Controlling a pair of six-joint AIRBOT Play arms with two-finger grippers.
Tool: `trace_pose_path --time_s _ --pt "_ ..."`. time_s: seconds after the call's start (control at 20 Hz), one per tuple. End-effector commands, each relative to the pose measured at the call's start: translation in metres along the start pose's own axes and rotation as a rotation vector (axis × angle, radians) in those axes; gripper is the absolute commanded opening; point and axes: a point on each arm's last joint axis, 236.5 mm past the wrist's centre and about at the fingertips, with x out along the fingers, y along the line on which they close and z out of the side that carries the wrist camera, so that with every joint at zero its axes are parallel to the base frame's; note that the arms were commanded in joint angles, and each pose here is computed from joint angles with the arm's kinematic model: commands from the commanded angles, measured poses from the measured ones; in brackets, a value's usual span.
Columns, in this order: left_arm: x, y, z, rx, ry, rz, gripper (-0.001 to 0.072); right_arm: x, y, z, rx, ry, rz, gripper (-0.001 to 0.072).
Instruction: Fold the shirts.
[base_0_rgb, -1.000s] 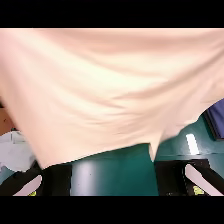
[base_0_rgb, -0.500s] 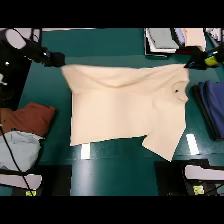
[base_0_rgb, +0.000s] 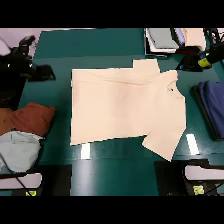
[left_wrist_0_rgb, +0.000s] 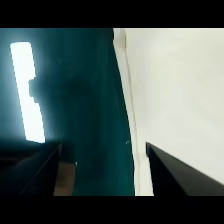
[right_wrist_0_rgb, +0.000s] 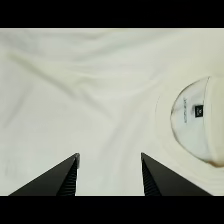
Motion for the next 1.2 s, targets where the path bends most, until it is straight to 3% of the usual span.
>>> trace_pose_path --time_s 0.0,0.2,0.35,1.0,1.05,1.15 --pt "0.013 0.006 -0.1 -0.077 0.129 -0.016 0.0614 -0.009 0.019 -0.041 -0.004 0.017 0.04 0.0448" --pt "0.037 -0.014 -0.216 -0.165 0.264 -0.106 0.0614 -0.013 0.028 -0.062 0.018 -0.066 0.054 0.0448" --pt "0.051 -0.028 -0.257 -0.225 0.306 -0.17 0.0613 -0.018 0.033 -0.068 0.017 -0.097 0.059 0.0447" --pt "0.08 -0.102 -0.274 -0.142 0.267 -0.267 0.0611 -0.021 0.034 -0.071 0.015 -0.109 0.057 0.0447" --pt "0.079 -0.103 -0.275 -0.141 0.269 -0.269 0.0594 -0.021 0.034 -0.071 0.015 -0.107 0.056 0.0448" --pt "0.079 -0.104 -0.274 -0.144 0.268 -0.274 0.037 -0.022 0.032 -0.073 0.022 -0.102 0.054 0.0447"
